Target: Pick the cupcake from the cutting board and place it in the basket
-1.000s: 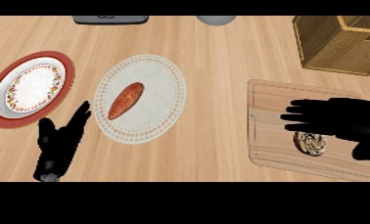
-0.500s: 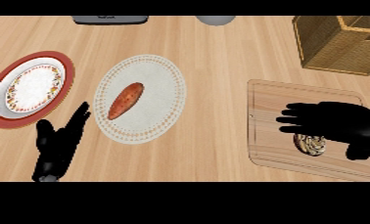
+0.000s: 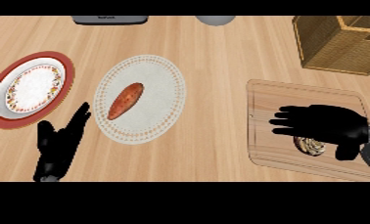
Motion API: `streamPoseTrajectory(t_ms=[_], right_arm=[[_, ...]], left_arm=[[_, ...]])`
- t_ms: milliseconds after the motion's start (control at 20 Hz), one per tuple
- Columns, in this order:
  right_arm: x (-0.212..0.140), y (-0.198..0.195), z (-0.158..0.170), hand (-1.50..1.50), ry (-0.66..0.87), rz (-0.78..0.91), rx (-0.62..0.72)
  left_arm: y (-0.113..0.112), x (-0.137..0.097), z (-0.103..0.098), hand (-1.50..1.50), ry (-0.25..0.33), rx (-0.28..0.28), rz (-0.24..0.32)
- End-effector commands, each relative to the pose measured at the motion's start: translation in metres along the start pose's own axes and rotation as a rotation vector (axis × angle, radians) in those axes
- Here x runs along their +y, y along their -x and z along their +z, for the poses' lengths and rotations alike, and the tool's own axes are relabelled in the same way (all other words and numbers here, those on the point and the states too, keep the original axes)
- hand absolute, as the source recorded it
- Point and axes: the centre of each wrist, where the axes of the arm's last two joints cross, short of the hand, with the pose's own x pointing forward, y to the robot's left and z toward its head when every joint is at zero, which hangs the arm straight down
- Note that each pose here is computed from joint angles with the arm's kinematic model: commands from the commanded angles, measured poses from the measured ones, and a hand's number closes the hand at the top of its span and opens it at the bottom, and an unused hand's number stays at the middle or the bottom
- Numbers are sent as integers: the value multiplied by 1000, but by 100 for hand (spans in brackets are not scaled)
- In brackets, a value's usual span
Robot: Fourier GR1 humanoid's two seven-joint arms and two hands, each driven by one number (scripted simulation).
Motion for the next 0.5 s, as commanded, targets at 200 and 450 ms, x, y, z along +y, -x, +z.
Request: streamPoseTrajectory(t_ms=[200, 450], right_arm=[[14, -7, -18, 150, 48, 112, -71], [11, -5, -9, 150, 61, 165, -72]], left_arm=[[26, -13, -8, 0, 1, 147, 22], [31, 10, 9, 0, -5, 147, 20]])
